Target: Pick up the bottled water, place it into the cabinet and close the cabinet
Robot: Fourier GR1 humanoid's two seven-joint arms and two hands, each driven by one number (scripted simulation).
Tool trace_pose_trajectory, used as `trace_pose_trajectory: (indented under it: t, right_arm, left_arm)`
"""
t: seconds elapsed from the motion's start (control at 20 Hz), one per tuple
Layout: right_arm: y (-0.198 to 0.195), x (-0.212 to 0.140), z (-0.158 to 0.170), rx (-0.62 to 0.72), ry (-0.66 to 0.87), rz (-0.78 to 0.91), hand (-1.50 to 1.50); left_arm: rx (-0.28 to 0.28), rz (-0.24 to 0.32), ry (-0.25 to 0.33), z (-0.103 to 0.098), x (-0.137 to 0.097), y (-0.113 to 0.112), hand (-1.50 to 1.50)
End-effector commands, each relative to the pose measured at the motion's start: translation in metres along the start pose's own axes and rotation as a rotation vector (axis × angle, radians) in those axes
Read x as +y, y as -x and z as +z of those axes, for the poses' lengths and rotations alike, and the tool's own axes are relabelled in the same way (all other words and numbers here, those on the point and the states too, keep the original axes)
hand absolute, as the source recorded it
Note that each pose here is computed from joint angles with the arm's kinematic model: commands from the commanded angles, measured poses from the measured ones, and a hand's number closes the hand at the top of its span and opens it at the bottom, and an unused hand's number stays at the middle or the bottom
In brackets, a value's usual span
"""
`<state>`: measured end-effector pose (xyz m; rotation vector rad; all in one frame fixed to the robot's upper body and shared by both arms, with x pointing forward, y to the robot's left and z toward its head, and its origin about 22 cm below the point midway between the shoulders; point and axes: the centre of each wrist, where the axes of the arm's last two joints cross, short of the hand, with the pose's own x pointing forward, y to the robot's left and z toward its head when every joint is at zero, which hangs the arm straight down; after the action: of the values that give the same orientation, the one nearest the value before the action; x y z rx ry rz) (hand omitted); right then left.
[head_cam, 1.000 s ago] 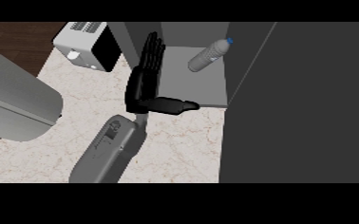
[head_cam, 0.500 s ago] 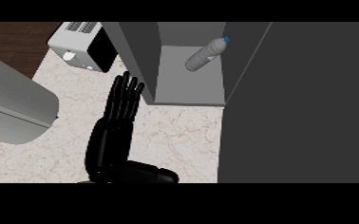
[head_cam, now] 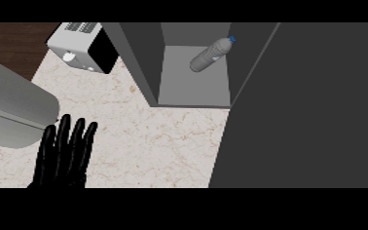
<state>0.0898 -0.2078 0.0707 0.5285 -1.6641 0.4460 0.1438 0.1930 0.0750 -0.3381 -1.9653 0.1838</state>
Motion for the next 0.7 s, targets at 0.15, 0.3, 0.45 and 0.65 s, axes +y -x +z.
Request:
trace_pose_trajectory:
  t: [0.15, 0.3, 0.45, 0.65]
  right_arm:
    - [-0.022, 0.036, -0.019, -0.048, -0.2, 0.021, 1.5]
    - [-0.026, 0.04, -0.025, -0.06, -0.217, 0.05, 1.5]
    - [-0.029, 0.048, -0.028, -0.045, -0.223, 0.044, 1.5]
    - [-0.035, 0.059, -0.037, -0.052, -0.253, 0.025, 1.5]
  left_arm:
    - [0.0, -0.008, -0.021, 0.03, 0.017, -0.039, -1.5]
    - [-0.029, -0.02, -0.052, 0.039, 0.032, -0.052, -1.5]
    - [-0.01, 0.002, -0.055, 0.052, 0.045, -0.057, -1.5]
    - [-0.021, 0.015, -0.045, 0.053, 0.048, -0.059, -1.5]
